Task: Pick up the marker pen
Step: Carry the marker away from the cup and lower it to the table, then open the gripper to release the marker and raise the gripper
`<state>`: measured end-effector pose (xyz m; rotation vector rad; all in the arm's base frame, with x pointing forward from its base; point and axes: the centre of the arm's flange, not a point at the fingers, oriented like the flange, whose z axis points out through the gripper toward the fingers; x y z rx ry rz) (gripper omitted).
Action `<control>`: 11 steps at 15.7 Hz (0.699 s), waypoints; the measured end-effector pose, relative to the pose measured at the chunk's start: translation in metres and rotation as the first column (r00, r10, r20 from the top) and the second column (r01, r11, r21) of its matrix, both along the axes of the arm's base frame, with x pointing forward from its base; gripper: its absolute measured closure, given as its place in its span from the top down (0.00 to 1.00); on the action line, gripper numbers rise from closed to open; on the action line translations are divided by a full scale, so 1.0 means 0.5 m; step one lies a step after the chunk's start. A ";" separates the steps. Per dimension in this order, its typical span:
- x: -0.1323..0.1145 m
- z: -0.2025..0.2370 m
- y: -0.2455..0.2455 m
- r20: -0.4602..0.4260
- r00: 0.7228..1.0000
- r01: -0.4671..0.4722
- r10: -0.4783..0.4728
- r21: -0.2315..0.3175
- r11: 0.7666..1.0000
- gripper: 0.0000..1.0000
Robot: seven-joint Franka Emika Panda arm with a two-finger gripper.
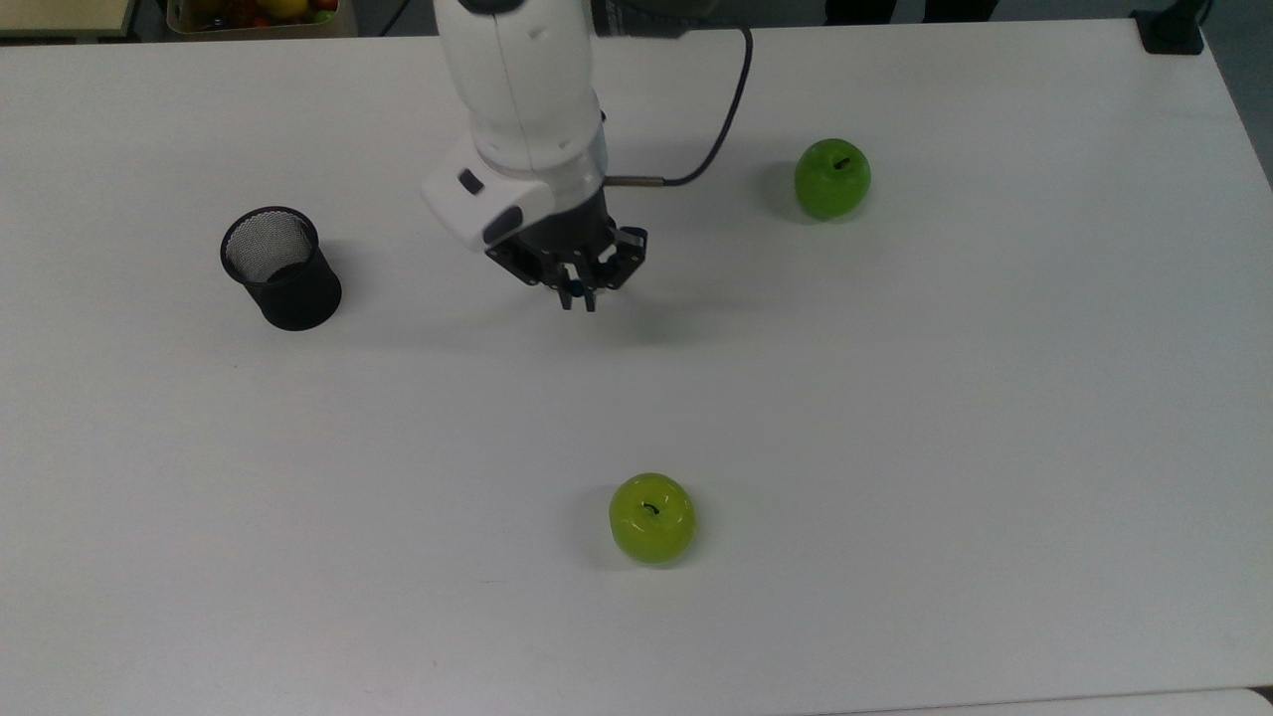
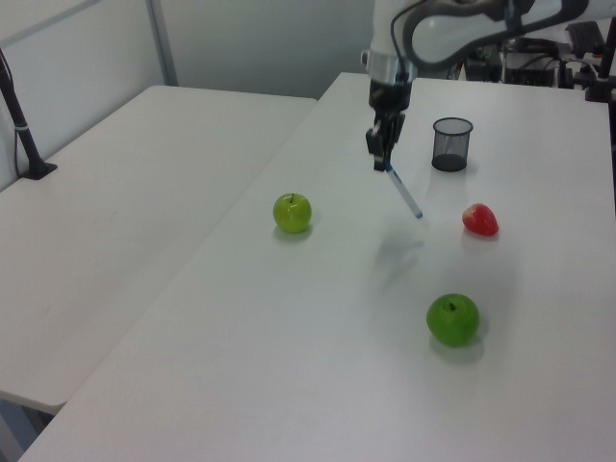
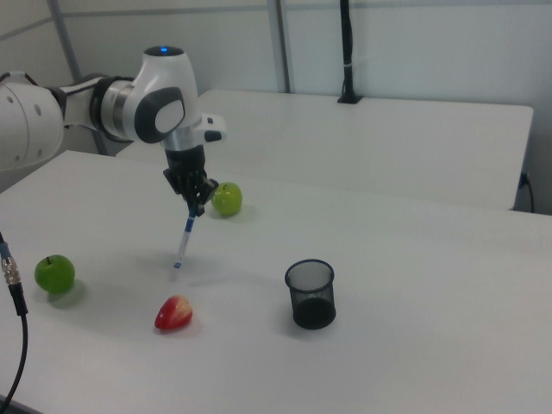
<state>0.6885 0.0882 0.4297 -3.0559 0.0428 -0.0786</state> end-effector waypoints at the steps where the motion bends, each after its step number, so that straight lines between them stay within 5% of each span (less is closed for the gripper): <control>1: 0.000 -0.023 0.013 -0.019 1.000 -0.002 0.002 -0.002 1.000 0.19; 7: 0.002 -0.122 0.034 -0.098 0.995 0.010 -0.010 0.002 1.000 0.19; 11: 0.003 -0.141 0.034 -0.111 0.994 0.011 -0.011 0.001 1.000 0.52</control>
